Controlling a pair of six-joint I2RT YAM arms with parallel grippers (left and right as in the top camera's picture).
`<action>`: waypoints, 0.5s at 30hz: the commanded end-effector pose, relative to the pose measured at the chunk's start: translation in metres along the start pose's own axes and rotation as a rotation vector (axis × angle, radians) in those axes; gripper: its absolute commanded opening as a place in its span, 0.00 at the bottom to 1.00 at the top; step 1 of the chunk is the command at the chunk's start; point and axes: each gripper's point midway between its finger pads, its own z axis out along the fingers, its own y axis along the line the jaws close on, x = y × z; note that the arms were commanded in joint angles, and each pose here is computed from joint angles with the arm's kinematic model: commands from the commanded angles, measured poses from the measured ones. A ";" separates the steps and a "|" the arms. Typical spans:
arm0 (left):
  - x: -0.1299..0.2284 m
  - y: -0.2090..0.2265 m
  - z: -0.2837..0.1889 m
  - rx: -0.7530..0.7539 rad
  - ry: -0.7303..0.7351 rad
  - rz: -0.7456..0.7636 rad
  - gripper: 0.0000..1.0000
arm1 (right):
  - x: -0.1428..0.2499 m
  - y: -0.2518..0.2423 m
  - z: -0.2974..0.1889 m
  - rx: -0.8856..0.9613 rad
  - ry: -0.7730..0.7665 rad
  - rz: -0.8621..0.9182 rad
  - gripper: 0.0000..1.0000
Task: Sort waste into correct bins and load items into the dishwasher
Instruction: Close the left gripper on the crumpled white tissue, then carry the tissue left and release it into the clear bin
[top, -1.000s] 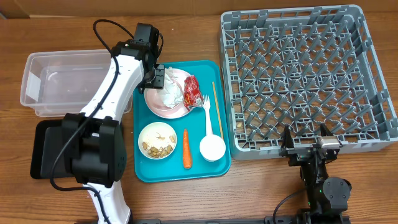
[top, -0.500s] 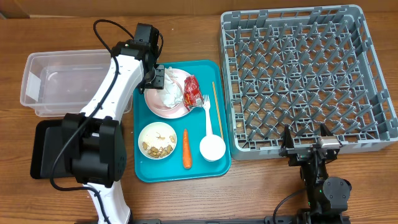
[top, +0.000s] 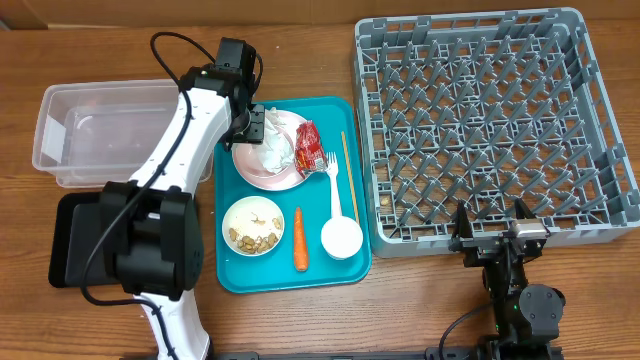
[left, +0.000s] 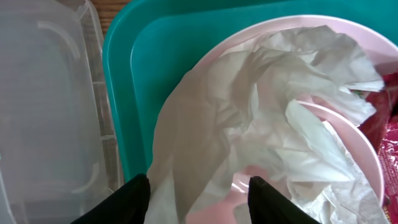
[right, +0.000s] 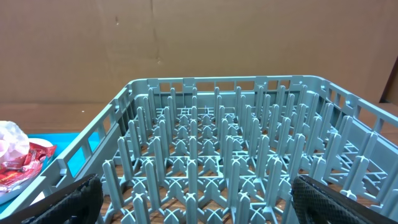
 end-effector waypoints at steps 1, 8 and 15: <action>0.007 0.004 0.016 -0.017 0.041 -0.008 0.55 | 0.001 0.000 0.000 0.001 -0.007 -0.001 1.00; 0.010 0.003 0.024 -0.020 0.058 -0.006 0.40 | 0.001 0.000 0.000 0.001 -0.007 -0.001 1.00; 0.002 0.003 0.016 -0.018 0.042 -0.007 0.08 | 0.001 0.000 0.000 0.001 -0.007 -0.001 1.00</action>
